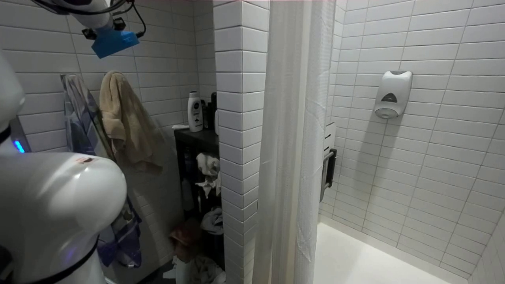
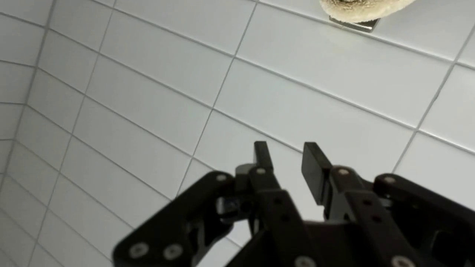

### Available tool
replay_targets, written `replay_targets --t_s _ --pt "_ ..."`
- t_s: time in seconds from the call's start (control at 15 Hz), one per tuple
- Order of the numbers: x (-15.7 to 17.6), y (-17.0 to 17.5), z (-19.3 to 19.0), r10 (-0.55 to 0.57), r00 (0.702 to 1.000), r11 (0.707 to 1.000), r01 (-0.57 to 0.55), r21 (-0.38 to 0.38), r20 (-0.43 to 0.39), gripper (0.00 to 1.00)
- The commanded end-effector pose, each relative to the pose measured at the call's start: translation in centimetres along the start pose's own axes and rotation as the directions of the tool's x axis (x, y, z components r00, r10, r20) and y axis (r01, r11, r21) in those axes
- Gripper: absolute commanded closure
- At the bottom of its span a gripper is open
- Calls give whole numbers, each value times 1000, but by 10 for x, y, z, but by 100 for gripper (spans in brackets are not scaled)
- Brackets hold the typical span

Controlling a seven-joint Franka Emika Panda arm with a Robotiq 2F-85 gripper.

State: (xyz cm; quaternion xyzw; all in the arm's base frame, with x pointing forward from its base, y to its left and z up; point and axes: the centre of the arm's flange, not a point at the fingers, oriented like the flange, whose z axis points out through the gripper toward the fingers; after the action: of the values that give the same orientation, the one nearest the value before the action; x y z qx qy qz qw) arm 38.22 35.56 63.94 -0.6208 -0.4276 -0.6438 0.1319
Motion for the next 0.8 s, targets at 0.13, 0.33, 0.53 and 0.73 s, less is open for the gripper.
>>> replay_targets --t_s 0.13,0.33,0.53,0.73 --pt "-3 -2 1 0 1000 1000 0 5 5 27" --pt "-6 -13 2 45 998 996 -48 77 46 8" --pt "-14 -39 3 116 985 974 -137 178 124 0" --pt "-21 -63 3 106 973 964 -151 218 206 0"
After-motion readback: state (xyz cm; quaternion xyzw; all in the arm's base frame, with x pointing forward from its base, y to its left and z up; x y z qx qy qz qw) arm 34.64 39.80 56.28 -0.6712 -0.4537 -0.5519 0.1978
